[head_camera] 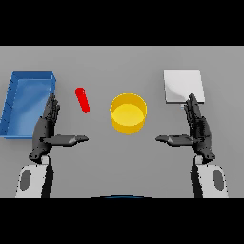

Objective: Pick up the red beaker and tilt it to pour out 1 green nut into yellow bowl. Pick up the yellow bowl and place it on the metallic measuring scale.

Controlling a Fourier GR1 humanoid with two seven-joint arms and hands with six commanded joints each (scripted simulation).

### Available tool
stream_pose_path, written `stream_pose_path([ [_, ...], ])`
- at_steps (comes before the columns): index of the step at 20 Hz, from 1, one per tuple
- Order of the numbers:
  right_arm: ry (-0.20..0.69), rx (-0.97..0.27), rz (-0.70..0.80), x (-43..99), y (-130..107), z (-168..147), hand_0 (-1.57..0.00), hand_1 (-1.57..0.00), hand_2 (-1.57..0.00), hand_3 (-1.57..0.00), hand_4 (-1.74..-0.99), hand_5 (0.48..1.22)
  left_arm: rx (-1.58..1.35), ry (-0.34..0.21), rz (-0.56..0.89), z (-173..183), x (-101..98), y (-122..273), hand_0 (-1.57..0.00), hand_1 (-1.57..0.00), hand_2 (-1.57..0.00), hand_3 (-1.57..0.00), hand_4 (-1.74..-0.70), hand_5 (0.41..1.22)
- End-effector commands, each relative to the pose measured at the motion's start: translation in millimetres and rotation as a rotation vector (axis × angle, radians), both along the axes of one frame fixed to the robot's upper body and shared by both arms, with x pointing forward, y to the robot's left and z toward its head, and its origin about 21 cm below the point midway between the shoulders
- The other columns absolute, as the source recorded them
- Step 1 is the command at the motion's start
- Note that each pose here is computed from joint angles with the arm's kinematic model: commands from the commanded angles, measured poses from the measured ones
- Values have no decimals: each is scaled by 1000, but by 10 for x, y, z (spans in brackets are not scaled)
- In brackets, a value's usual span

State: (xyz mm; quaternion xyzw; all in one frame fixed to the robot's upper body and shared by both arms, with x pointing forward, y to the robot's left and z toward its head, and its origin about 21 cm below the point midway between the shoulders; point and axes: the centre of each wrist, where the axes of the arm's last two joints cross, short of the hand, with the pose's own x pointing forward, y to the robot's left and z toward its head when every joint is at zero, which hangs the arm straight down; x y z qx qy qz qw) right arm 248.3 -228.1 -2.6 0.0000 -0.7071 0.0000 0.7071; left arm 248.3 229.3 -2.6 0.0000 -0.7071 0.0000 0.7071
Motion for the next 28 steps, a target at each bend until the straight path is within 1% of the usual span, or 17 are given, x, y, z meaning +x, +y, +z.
stream_pose_path([
  [1,0,1,0,3,6,1,1,1,1,1,-1177,572,-1,-1,0,-2,-6,-9,1,1,1,1,-1202,677],
  [5,2,1,2,26,52,2,1,1,1,1,-1177,572,-3,-6,-4,-9,-57,-70,1,1,1,1,-1202,677],
  [6,0,-1,3,48,93,14,1,1,1,1,-1177,572,-9,-14,-6,-18,-93,-105,1,1,1,1,-1202,677],
  [7,-29,-120,11,17,37,52,1,1,1,1,-1177,572,60,-42,-40,28,-157,-68,1,1,1,1,-1202,677],
  [8,-50,-184,25,-32,3,62,1,1,1,1,-1178,573,99,-54,-55,69,-209,-42,1,1,1,1,-1203,677],
  [9,-68,-219,34,-67,15,65,1,1,1,1,-1183,576,119,-49,-74,90,-256,-75,1,1,1,1,-1203,677],
  [11,-70,-242,48,-82,23,78,1,1,1,1,-1193,582,139,-51,-80,140,-315,-79,1,1,1,1,-1200,672],
  [13,-76,-250,57,-90,22,108,1,1,1,1,-1196,584,146,-24,-85,151,-293,-139,1,1,1,1,-1191,663],
  [15,-82,-209,70,-114,26,126,1,1,1,1,-1225,590,163,-21,-87,166,-288,-114,1,1,1,1,-1179,657],
  [16,-88,-194,79,-102,29,160,1,1,1,1,-1244,597,163,-22,-92,170,-295,-124,1,1,1,1,-1173,653],
  [17,-73,-187,80,-100,9,135,1,1,1,1,-1261,604,164,-8,-93,163,-278,-156,1,1,1,1,-1171,652],
  [19,-94,-187,90,-122,-14,122,1,1,1,1,-1284,618,165,14,-95,114,-248,-179,1,1,1,1,-1183,658],
  [21,-104,-190,103,-119,-5,142,1,1,1,1,-1292,624,173,38,-90,69,-119,-207,1,1,1,1,-1193,658],
  [23,-97,-184,101,-87,-31,132,1,1,1,1,-1294,623,192,31,-86,51,27,-223,1,1,1,1,-1202,661],
  [24,-99,-182,104,-82,-15,119,1,1,1,1,-1295,623,193,41,-84,27,120,-203,1,1,1,1,-1211,664],
  [26,-97,-179,99,-30,-30,139,1,1,1,1,-1292,617,199,31,-72,-5,242,-190,1,1,1,1,-1211,659],
  [28,-102,-190,96,-62,-57,136,1,1,1,1,-1290,617,202,32,-68,-39,398,-198,1,1,1,1,-1214,651],
])
